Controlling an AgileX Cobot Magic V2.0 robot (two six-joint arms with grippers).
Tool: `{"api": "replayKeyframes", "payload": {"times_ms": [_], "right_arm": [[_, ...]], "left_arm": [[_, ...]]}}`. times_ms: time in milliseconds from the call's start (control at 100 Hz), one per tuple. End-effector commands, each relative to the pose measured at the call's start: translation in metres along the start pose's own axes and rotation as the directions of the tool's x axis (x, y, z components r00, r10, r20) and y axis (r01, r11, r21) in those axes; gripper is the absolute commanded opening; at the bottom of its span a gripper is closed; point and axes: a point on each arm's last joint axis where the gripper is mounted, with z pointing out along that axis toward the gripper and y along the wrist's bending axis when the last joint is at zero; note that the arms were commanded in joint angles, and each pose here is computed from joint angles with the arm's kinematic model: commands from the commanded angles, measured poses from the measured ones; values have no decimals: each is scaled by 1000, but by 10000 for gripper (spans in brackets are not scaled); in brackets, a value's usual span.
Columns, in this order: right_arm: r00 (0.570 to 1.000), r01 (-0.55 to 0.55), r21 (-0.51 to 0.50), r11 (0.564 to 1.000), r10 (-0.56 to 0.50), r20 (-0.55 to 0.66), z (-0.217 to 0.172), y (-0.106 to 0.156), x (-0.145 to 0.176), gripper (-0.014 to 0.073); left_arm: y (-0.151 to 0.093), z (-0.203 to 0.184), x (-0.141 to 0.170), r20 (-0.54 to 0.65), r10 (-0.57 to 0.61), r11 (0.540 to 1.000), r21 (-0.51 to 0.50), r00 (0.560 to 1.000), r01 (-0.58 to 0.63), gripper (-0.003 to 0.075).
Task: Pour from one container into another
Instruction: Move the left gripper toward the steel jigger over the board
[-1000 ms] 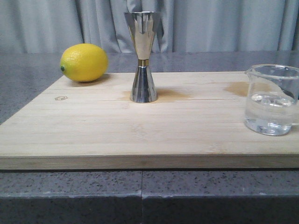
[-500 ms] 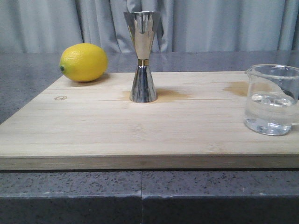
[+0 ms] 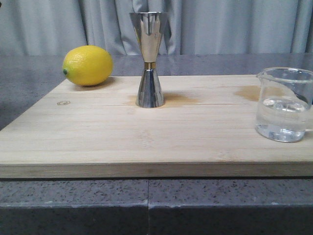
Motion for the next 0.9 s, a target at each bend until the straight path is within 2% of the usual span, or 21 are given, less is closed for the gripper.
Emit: {"api": "replayKeyframes", "payload": {"times_ms": [0,170,360,570,890], "right_arm": [[996,7,2,1000,-8,87,-6,0,-14,575],[996,6,1,1000,-6,89,-6,0,-14,575],[996,6,1,1000,-6,89,-6,0,-14,575],[996,6,1,1000,-6,89,-6,0,-14,575],[996,6,1,1000,-6,89,-6,0,-14,575]], "left_arm": [[-3,-4,-17,114,24,999,43,993,-29,579],[4,8,-13,117,37,995,87,992,-48,579],[8,22,-10,138,44,975,208,989,-72,579],[11,32,-8,185,58,949,294,981,-112,579],[14,41,-6,238,69,918,364,969,-155,575]]}}
